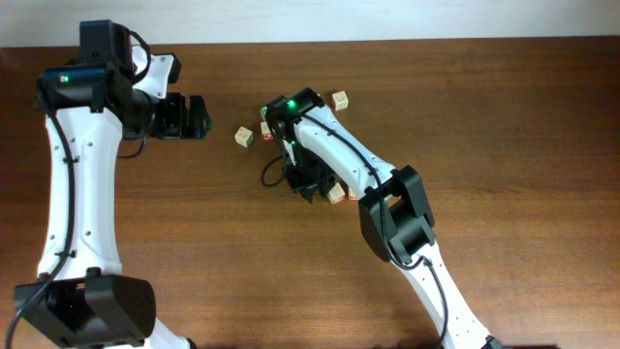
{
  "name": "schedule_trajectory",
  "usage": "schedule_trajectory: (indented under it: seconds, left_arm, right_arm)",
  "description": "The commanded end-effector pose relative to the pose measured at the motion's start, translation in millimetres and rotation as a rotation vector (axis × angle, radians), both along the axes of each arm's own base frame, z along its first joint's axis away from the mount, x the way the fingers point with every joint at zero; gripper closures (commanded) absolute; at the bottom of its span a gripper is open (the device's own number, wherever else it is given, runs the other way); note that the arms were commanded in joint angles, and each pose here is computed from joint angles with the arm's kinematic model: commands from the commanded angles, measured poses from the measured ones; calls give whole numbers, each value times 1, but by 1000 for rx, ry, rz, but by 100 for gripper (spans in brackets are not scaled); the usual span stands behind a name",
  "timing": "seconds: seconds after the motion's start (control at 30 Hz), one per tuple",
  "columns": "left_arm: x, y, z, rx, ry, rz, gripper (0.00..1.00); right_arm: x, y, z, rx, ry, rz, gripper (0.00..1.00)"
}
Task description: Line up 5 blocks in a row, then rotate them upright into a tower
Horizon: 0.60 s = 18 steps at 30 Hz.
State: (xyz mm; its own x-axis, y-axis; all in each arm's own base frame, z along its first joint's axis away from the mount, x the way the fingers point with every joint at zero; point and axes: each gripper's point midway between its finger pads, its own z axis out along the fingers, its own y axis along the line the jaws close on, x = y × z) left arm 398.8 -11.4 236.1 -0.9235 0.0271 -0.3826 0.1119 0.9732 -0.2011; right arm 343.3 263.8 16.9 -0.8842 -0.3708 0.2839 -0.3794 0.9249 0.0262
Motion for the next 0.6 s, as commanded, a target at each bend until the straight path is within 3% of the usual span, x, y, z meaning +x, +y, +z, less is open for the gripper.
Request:
schedule_trajectory:
  seconds: [0.0, 0.53, 0.57]
  left_arm:
    - [3, 2, 3, -5, -7, 16, 1]
    - [3, 2, 3, -5, -7, 16, 1]
    - [3, 2, 3, -5, -7, 16, 1]
  right_arm:
    - [9, -13, -3, -50, -34, -31, 71]
    - [31, -21, 4, -30, -89, -68, 70]
    - [39, -16, 13, -6, -123, -70, 66]
